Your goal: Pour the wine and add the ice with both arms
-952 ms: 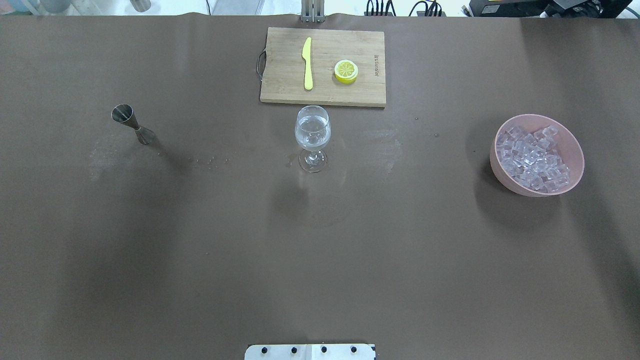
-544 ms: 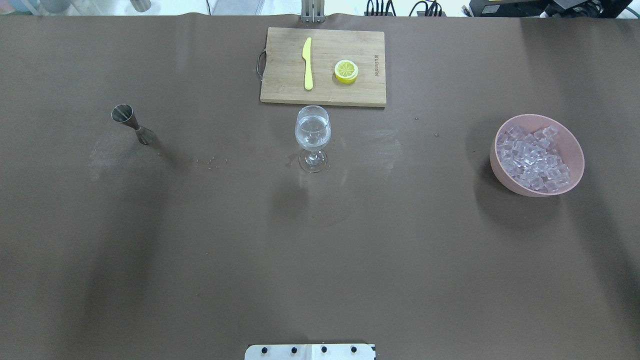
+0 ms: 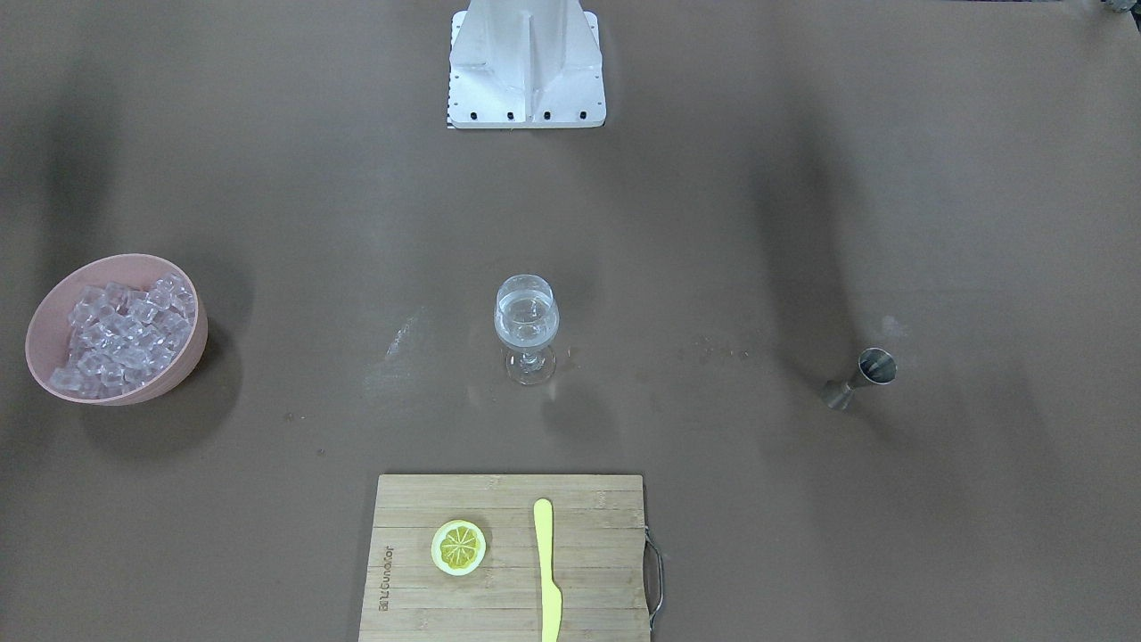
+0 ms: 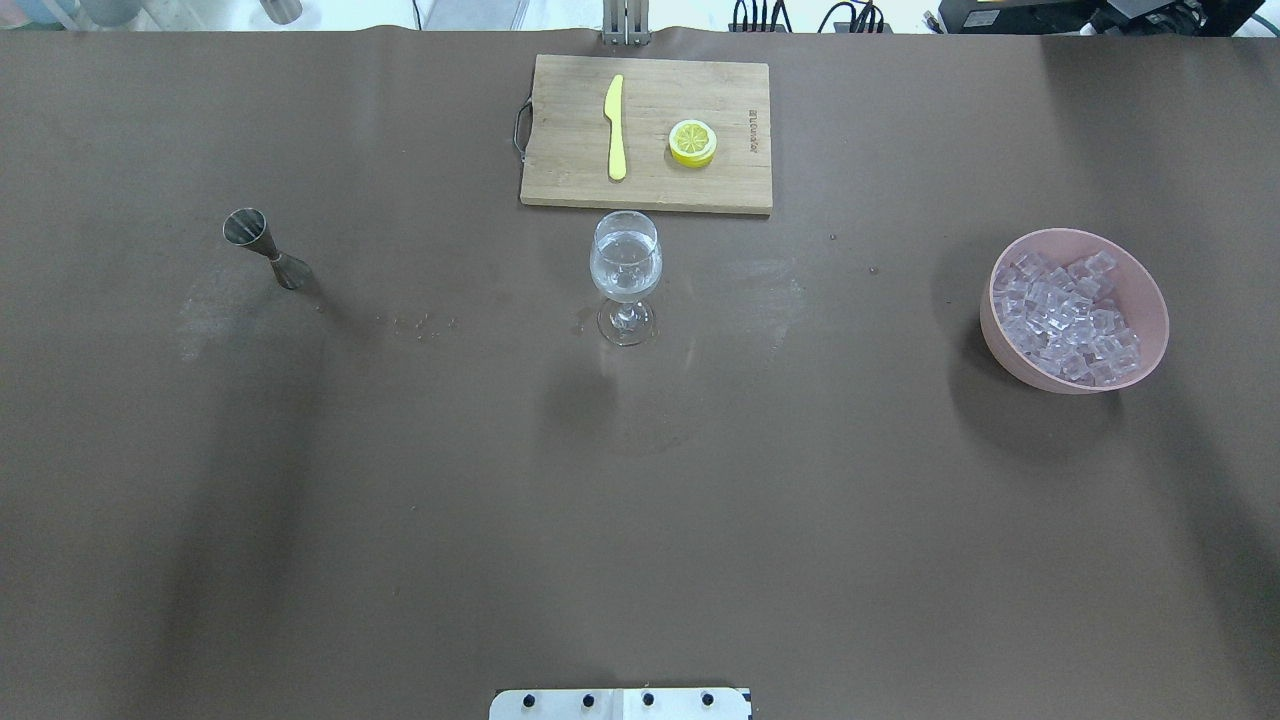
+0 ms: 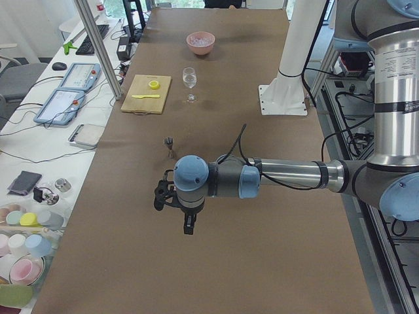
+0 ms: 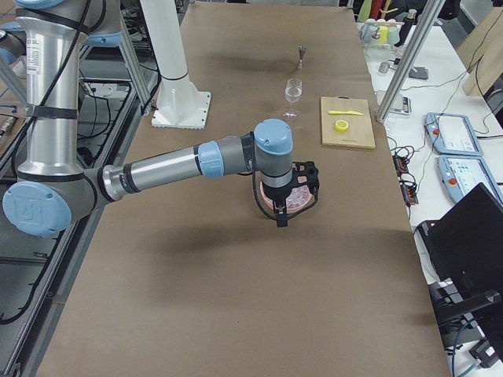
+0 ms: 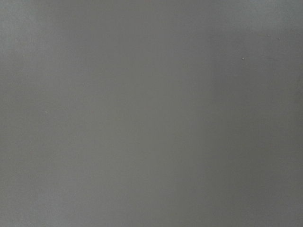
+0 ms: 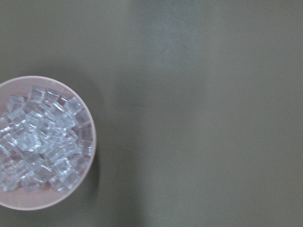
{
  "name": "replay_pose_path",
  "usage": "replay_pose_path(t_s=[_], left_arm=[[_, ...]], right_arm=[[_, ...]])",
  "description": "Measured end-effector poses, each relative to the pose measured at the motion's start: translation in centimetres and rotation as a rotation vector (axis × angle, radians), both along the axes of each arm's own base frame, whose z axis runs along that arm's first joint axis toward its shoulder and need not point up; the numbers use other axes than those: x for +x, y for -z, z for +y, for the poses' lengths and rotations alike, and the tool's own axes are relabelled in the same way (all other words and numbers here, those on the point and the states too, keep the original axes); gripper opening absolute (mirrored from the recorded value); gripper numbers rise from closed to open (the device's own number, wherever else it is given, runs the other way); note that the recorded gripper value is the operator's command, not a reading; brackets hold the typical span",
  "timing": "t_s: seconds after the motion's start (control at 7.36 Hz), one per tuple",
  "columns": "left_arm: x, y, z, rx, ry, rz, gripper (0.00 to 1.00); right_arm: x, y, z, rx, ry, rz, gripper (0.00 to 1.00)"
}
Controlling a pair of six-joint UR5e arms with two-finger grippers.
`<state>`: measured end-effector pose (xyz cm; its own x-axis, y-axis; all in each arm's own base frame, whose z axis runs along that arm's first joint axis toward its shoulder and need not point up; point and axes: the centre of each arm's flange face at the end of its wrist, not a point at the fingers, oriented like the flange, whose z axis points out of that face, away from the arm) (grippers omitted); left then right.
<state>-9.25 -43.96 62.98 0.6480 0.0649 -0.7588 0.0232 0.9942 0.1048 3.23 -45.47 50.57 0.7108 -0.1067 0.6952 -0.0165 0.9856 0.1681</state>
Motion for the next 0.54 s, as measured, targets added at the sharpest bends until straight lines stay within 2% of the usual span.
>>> replay_pose_path(t_s=[0.27, 0.54], left_arm=[[0.1, -0.6, 0.0, -0.002, -0.002, 0.002, 0.99], [0.2, -0.9, 0.0, -0.006, -0.006, 0.001, 0.99]], right_arm=[[-4.8, 3.6, -1.1, -0.052, -0.027, -0.024, 1.00], [-10.9, 6.5, -2.1, -0.086, -0.042, 0.007, 1.00]])
